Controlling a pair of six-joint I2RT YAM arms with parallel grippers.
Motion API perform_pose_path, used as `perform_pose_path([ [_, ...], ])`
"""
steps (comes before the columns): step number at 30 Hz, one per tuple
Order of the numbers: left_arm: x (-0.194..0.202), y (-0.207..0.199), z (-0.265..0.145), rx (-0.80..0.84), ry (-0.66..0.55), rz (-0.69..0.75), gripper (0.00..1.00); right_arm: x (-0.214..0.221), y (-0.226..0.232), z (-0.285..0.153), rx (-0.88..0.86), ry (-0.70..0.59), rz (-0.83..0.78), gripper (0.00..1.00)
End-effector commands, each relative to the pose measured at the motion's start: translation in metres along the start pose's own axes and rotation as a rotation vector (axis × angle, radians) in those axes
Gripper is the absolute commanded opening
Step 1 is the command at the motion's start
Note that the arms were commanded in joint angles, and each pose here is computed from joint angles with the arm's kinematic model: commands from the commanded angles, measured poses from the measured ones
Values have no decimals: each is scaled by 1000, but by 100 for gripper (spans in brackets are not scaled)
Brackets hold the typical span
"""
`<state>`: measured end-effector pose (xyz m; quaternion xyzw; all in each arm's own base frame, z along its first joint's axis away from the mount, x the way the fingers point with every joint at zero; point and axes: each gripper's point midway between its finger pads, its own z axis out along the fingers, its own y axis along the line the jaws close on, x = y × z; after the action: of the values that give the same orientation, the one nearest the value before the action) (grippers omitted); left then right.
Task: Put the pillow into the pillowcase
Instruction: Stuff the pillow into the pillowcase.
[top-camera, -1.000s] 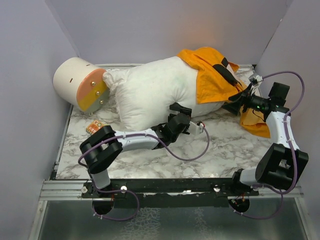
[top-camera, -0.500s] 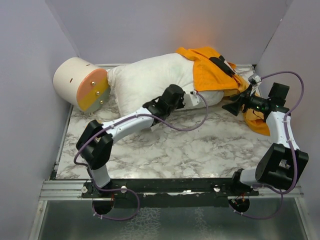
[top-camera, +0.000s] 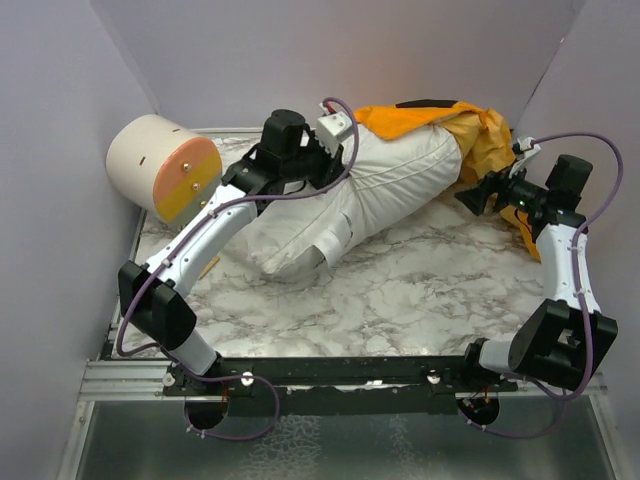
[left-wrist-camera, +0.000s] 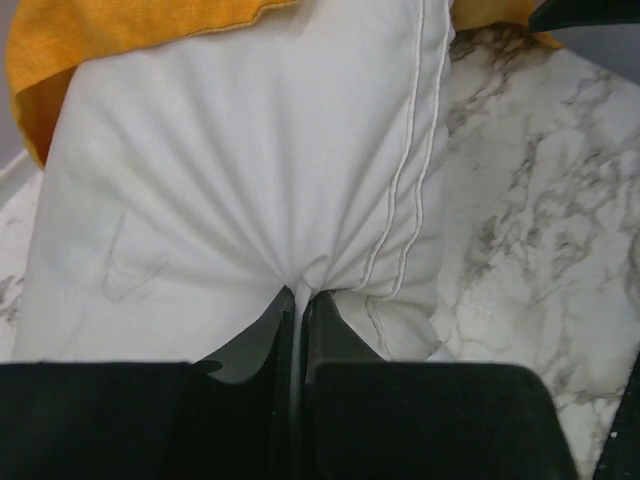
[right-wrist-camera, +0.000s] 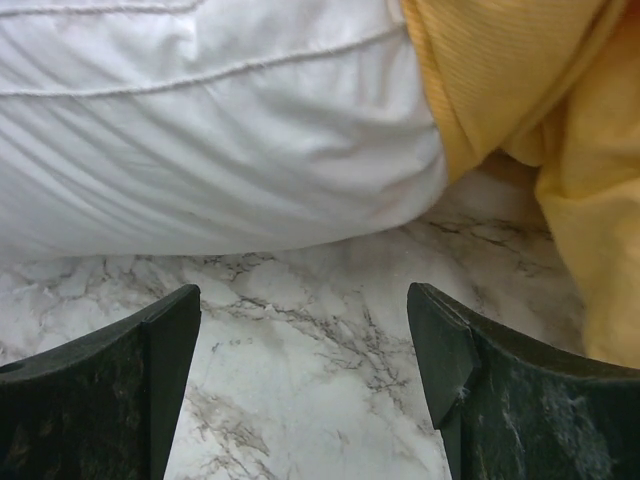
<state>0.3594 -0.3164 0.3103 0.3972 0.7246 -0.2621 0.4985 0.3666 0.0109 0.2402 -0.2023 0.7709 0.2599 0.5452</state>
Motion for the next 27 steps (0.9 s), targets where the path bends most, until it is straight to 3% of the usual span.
perform_pose_path([
  [1,-71,-1,-48,158,-279,-156,0,-43,-23,-12,161,-89,-71,81],
  [6,-40,52,-61,198,-315,-403,0,-56,-40,-5,186,-140,-70,51],
  [10,-13,79,-58,200,-289,-519,0,-52,-40,20,50,-155,-35,42],
  [20,38,121,-52,111,-217,-600,0,-78,-32,86,44,-201,-169,51],
  [27,59,132,-49,94,-185,-640,0,-94,-39,124,97,-219,-219,52],
])
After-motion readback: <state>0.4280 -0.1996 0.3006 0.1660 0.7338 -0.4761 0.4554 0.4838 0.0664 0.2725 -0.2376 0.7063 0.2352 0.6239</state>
